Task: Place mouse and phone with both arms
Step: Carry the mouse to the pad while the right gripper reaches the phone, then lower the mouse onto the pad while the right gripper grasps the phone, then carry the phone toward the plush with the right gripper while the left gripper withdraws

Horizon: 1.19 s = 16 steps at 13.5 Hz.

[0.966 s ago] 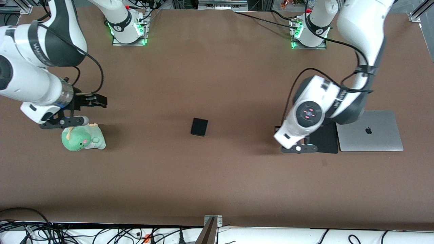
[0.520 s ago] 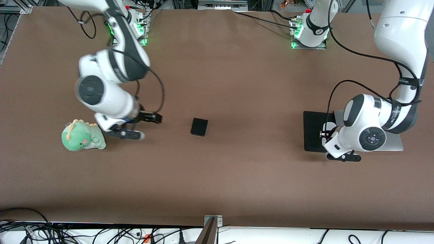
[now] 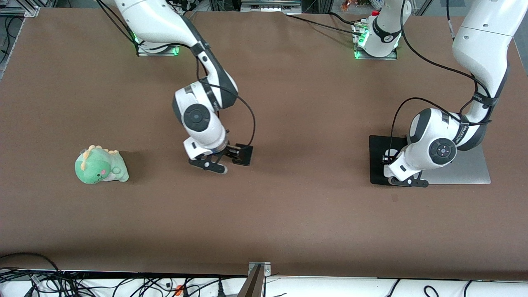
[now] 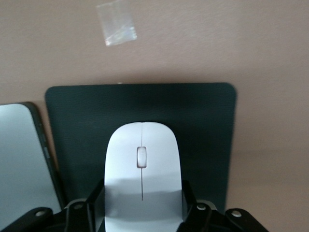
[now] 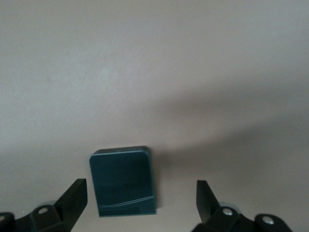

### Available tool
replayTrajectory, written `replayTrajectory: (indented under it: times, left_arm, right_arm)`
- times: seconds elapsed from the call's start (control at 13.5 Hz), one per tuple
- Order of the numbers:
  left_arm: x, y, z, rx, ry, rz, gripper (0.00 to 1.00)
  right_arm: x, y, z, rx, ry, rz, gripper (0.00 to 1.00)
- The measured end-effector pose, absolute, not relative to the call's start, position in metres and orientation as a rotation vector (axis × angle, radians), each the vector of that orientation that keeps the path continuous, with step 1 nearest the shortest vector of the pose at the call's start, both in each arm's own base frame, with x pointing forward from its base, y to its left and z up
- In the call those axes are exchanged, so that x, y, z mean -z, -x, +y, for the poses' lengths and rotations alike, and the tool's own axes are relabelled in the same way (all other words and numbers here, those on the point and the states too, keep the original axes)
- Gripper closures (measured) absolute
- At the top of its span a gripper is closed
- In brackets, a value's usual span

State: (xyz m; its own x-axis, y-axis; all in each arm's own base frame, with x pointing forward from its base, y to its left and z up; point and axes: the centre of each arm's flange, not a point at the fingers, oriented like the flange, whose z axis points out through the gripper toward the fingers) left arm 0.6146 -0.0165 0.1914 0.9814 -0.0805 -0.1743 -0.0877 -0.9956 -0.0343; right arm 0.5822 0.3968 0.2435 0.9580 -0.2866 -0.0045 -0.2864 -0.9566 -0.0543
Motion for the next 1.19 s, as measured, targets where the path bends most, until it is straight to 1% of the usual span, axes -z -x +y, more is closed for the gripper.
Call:
replayTrajectory:
  times: [0.22,0.3,0.45,0.67,0.89,1.19]
  left_arm:
    - [-0.195,-0.615,-0.01,-0.256,3.088,0.133,0.02]
    - [-0.201,-0.616,-0.013,-0.245,3.087,0.139,0.0]
    - [-0.232,-0.623,-0.025,-0.267,3.069,0.163,0.0]
    - [-0.306,-0.64,-0.048,-0.298,3.034,0.193,0.0]
    - [-0.37,-0.652,-0.051,-0.33,3.01,0.194,0.0]
    - [-0.452,-0.66,-0.059,-0.218,3.049,0.204,0.0]
  right_arm:
    - [-0.221,-0.568,0.417,0.024,3.056,0.429,0.0]
    - [-0.217,-0.566,0.42,0.031,3.055,0.422,0.0]
    - [-0.207,-0.56,0.427,0.044,3.055,0.4,0.0]
    - [-0.193,-0.552,0.436,0.056,3.058,0.373,0.0]
    - [-0.186,-0.549,0.437,0.052,3.067,0.36,0.0]
    - [-0.185,-0.55,0.435,0.054,3.074,0.328,0.0]
